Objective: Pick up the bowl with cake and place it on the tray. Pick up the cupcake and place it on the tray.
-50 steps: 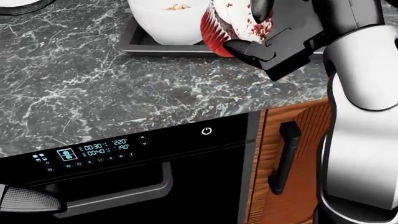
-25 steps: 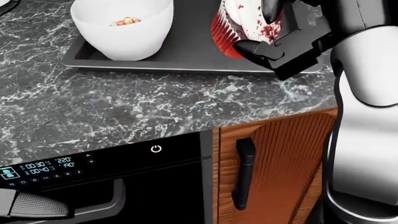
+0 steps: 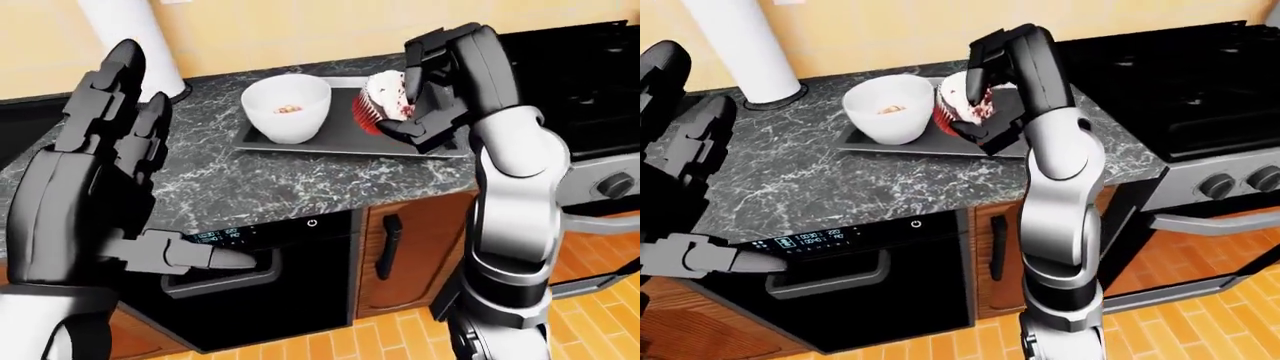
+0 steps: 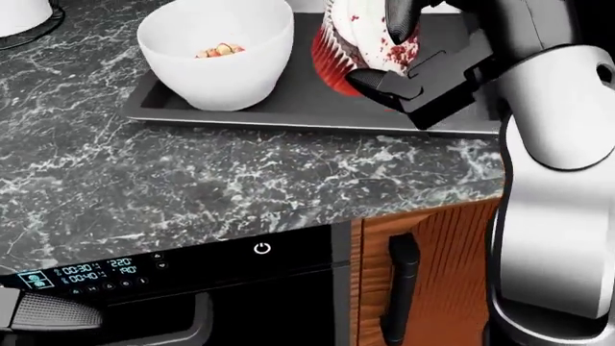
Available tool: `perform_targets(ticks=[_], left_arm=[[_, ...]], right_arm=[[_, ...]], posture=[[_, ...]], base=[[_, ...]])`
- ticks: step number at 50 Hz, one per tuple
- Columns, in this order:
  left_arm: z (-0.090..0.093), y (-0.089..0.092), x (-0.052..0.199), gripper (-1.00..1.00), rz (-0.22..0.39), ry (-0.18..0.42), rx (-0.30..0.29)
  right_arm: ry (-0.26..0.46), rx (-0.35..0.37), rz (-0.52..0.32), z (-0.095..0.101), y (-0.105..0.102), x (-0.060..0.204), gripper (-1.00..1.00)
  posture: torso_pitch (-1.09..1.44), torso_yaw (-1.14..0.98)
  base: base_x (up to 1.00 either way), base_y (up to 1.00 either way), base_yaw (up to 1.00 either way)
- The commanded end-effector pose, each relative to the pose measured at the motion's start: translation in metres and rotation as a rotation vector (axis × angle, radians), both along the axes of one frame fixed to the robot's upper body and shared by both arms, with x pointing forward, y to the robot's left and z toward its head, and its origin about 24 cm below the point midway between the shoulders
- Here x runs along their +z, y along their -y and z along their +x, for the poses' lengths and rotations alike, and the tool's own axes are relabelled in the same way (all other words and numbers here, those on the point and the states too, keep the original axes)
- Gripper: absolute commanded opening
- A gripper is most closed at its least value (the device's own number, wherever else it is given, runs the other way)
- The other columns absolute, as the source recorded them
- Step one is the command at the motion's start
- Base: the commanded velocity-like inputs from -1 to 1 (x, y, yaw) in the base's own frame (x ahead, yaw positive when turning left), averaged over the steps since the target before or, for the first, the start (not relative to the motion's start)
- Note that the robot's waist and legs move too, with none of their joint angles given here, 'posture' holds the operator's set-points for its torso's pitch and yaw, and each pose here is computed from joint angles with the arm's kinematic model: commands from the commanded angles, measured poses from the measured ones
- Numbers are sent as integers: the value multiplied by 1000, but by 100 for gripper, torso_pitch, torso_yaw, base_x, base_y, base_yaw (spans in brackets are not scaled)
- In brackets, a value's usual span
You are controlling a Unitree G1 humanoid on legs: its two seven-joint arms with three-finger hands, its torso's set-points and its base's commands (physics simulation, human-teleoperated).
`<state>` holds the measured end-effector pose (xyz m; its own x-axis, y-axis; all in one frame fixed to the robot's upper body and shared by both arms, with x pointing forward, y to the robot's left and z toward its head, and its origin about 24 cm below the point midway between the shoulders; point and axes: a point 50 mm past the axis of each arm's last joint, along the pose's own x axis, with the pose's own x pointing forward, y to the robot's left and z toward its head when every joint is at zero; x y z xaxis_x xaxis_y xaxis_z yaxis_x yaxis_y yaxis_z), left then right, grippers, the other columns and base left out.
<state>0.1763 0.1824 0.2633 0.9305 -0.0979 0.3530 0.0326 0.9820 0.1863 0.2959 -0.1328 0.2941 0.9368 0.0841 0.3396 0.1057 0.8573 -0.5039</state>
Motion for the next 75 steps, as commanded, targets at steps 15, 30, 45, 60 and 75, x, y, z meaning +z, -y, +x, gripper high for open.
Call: perform_targets(ticks=[15, 30, 45, 60, 75], left_arm=[[-2, -3, 10, 100, 2, 65, 21], [-3, -3, 13, 100, 4, 71, 20], [-2, -3, 10, 100, 4, 68, 20], [-2, -4, 8, 100, 2, 64, 22], [-1, -6, 6, 100, 0, 63, 25]], right_arm=[[103, -5, 2, -10, 4, 18, -100], [110, -21, -6, -8, 7, 24, -100], [78, -64, -19, 33, 5, 15, -100], [54, -127, -35, 77, -2, 11, -100], [11, -192, -62, 107, -2, 10, -100]], posture=[[0, 0], [0, 0], [0, 0], [0, 0], [0, 0]], base=[[18, 0, 0], [0, 0, 0], [0, 0, 0], [0, 0, 0], [0, 0, 0]])
